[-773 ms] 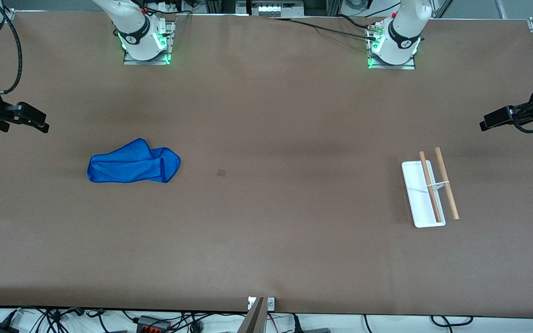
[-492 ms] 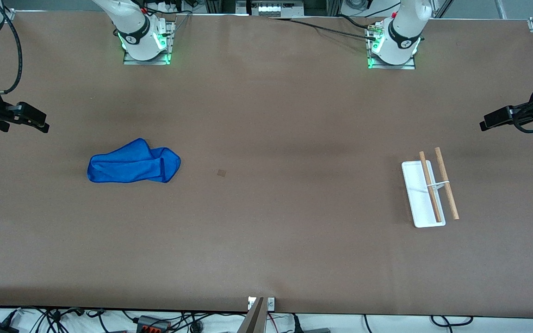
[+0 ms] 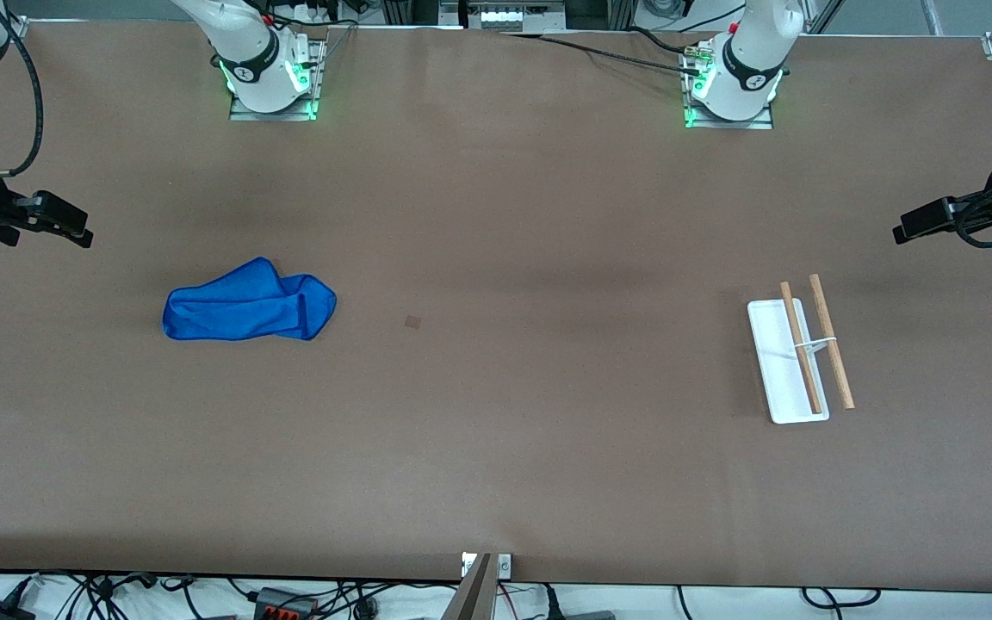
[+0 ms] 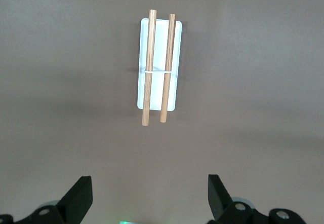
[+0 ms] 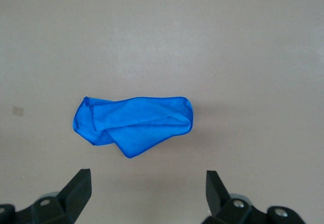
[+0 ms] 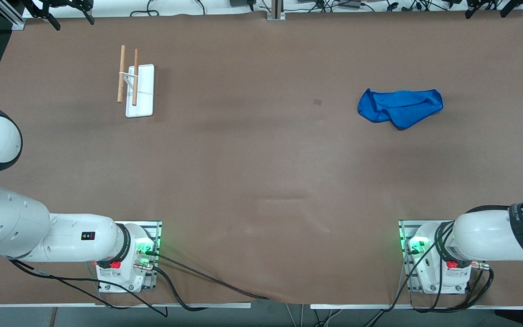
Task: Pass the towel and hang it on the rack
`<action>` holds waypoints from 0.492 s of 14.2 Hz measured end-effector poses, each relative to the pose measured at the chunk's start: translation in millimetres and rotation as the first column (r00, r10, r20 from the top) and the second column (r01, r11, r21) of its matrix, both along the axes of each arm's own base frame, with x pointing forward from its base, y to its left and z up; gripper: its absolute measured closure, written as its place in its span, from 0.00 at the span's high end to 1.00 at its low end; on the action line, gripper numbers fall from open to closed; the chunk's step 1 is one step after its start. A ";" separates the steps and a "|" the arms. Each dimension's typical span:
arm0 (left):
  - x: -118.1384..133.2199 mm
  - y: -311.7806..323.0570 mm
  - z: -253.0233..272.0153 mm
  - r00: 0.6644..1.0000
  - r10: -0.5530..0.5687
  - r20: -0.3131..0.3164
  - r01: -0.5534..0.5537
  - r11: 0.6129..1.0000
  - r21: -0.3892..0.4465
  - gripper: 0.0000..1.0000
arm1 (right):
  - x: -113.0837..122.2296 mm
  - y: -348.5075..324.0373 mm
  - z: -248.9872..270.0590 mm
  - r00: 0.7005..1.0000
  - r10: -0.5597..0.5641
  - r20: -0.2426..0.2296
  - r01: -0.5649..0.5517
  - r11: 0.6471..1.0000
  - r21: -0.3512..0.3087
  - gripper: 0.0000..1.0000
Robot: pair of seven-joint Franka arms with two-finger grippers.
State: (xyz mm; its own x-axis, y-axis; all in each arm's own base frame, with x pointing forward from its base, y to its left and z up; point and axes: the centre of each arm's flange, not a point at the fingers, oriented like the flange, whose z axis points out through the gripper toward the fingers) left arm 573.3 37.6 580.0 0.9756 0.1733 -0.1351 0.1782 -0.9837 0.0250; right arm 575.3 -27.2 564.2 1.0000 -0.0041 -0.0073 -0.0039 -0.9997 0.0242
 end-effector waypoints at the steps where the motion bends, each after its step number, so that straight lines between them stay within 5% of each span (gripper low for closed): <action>1: 0.0 0.0 0.0 1.000 0.000 0.000 0.000 1.000 0.000 1.00 | 2.8 2.4 -7.6 1.000 0.004 -0.014 -0.004 1.000 0.001 1.00; 7: 0.1 0.0 0.4 1.000 0.000 0.001 0.000 1.000 0.000 1.00 | 27.8 57.0 -86.1 0.986 0.095 -0.135 -0.095 0.995 0.007 1.00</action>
